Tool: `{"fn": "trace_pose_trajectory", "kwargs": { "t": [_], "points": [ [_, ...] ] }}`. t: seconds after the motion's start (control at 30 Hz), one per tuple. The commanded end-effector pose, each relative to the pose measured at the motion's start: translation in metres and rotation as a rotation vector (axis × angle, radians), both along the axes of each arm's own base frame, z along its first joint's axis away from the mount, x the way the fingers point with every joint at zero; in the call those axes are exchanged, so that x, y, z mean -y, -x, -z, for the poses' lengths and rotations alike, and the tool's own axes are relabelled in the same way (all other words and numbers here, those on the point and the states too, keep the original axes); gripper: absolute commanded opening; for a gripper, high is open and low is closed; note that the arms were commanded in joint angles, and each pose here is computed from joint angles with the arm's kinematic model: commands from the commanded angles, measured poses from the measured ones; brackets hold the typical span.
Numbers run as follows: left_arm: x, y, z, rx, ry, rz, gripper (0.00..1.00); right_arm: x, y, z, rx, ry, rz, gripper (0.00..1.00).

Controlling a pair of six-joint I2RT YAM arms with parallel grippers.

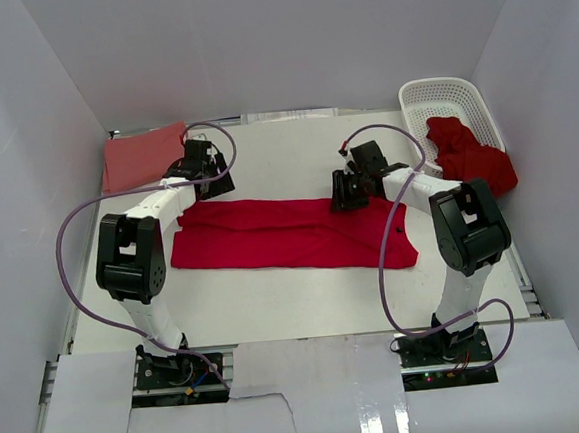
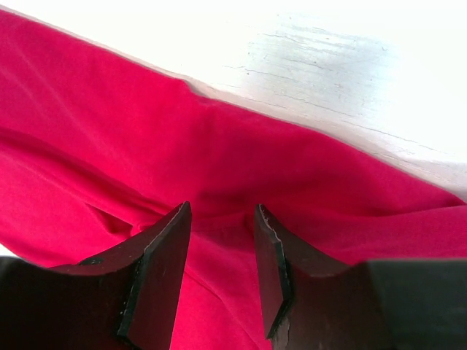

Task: Fold and stack the t-shirts
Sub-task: Fold the other side of the tshirt into a rectangle

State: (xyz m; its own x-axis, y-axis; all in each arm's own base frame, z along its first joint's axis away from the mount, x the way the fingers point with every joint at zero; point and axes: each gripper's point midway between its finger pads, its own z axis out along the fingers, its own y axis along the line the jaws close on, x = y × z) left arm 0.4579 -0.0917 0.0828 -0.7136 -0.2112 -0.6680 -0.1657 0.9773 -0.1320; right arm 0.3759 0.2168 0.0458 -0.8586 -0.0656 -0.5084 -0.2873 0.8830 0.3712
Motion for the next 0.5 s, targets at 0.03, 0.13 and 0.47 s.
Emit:
{"fn": "trace_pose_trajectory", "kwargs": {
  "t": [0.03, 0.13, 0.47],
  "points": [
    [0.012, 0.006, -0.017, 0.019, 0.038, 0.027, 0.84, 0.003, 0.001, -0.009, 0.029, 0.018, -0.013, 0.46],
    [0.013, 0.007, -0.016, 0.01, 0.04, 0.026, 0.84, 0.002, 0.004, -0.001, 0.008, 0.014, -0.021, 0.43],
    [0.016, 0.006, -0.022, 0.011, 0.063, 0.026, 0.84, 0.0, 0.013, -0.009, 0.017, -0.016, -0.033, 0.08]
  ]
}}
